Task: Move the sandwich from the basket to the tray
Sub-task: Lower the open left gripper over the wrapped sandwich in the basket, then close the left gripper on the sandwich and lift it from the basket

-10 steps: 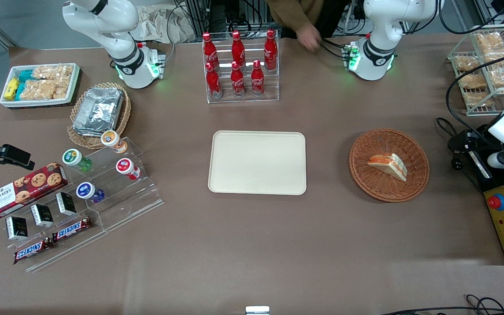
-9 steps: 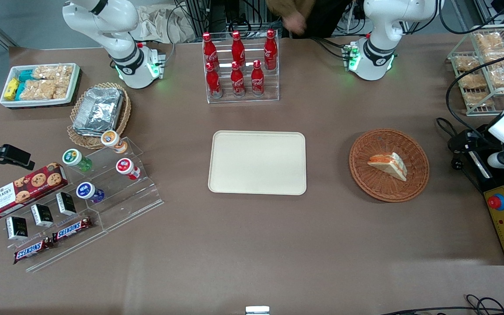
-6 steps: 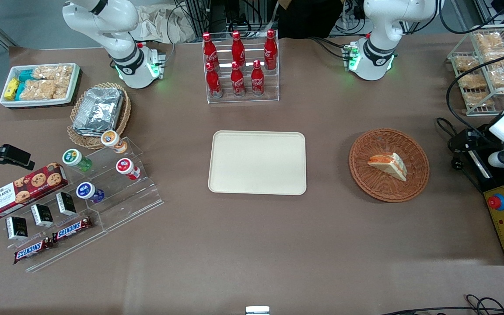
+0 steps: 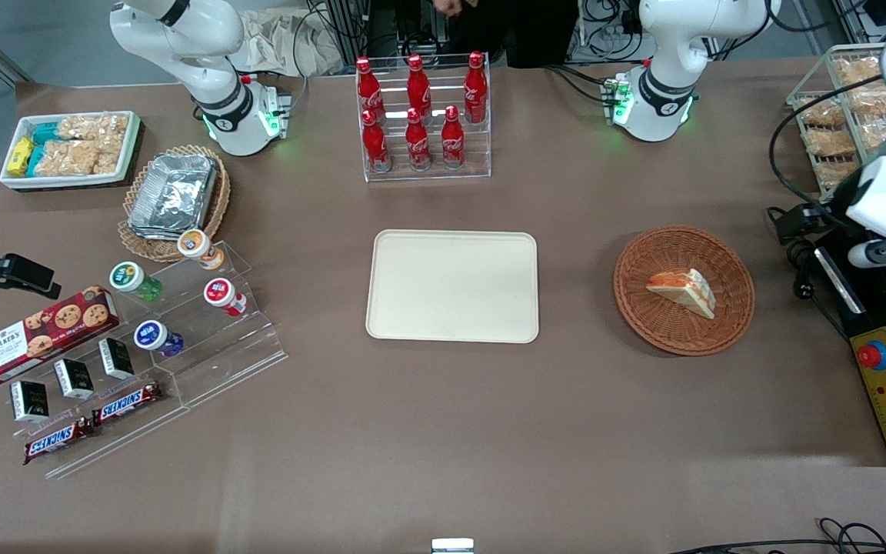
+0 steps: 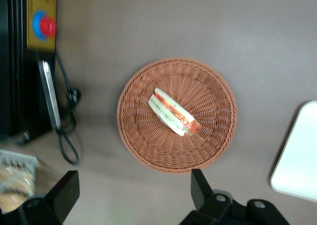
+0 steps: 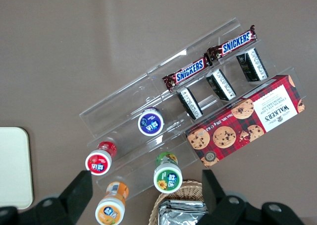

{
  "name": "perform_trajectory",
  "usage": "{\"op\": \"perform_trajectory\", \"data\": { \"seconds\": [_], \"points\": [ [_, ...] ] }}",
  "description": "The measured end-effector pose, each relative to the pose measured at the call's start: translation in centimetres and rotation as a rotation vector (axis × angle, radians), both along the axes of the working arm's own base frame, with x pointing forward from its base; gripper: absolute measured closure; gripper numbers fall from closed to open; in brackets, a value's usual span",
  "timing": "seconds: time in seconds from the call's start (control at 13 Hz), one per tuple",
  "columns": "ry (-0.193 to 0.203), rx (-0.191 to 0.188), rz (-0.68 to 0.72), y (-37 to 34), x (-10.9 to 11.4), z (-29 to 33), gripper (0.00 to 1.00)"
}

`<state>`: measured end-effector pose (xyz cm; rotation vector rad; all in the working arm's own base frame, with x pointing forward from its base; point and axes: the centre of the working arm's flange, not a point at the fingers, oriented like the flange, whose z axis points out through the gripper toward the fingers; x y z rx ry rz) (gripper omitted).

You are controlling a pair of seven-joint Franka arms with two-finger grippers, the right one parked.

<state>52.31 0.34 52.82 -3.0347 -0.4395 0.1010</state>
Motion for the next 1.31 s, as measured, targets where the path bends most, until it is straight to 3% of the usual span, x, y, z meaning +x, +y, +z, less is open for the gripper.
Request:
{"op": "perform_trajectory", "data": {
  "seconds": [0.23, 0.46, 0.69, 1.0, 1.31],
  "points": [
    [0.008, -0.006, 0.277, -0.7, -1.1, -6.8, 0.0],
    [0.022, -0.026, 0.423, 1.4, -2.5, -13.5, 0.0],
    [-0.008, -0.025, 0.556, 2.2, -2.5, -16.9, 0.0],
    [-0.042, -0.01, 0.672, -1.2, -1.1, -21.4, 0.0],
    [-0.041, 0.004, 0.708, -2.9, -0.5, -25.9, 0.0]
  ]
}}
